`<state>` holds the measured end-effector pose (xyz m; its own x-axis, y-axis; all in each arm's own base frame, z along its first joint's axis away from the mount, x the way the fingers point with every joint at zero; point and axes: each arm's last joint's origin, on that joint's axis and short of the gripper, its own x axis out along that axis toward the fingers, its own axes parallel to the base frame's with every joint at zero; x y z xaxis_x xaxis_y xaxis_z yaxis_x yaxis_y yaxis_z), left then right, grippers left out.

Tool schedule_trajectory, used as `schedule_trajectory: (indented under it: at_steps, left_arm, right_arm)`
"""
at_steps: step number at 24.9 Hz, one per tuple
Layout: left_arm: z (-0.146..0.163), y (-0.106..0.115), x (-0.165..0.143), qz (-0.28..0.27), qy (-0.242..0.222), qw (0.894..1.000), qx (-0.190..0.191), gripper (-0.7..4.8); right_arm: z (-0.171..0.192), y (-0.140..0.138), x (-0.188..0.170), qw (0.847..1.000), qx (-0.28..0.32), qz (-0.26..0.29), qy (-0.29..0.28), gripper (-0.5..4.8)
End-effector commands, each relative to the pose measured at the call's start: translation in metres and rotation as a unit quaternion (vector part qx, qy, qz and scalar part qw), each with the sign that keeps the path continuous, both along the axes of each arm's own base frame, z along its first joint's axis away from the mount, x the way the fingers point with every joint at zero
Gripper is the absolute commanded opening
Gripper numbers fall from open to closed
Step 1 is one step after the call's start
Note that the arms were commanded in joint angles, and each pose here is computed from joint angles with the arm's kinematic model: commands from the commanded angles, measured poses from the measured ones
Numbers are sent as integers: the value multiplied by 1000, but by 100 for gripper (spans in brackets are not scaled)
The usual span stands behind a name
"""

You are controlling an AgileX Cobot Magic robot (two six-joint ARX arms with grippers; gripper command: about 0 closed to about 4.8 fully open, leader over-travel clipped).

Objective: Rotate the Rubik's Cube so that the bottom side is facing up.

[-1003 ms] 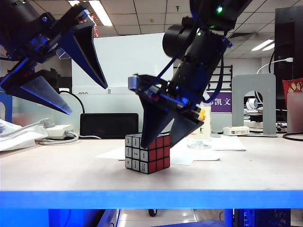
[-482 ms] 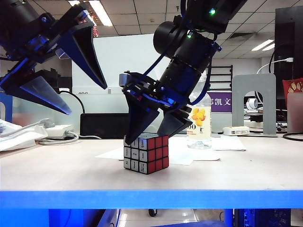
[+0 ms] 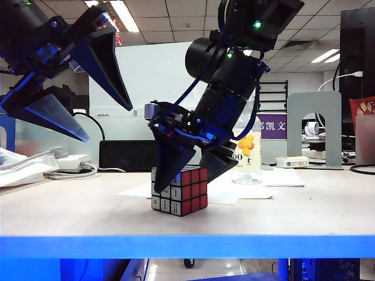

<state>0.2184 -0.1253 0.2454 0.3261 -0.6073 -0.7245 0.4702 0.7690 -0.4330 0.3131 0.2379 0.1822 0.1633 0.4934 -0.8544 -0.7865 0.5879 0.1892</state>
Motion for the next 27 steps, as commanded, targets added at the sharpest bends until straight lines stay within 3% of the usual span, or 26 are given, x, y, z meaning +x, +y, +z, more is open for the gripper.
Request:
schedule_trajectory:
  at_steps: [1,2,11,15,22,27]
  left_arm:
    - [2,0,0,-4,-6,1000,-2,427]
    - [2,0,0,-4,-6,1000,-2,427]
    - [2,0,1,-9,-17,1000,7,427]
    - [1,1,2,-13,-38,999,29,428]
    - [2,23,12,36,-39,998,34,428]
    - [4,44,20,81,-27,996,8,427]
  right_arm:
    - [2,1,0,1000,4,0,-5,296]
    - [2,1,0,1000,4,0,-5,270]
    - [1,0,-2,1000,1,-7,13,270]
    - [0,-5,-3,999,3,-9,45,270]
    - [7,-18,7,991,67,-58,97,270]
    - [26,-22,12,982,135,-85,102,270]
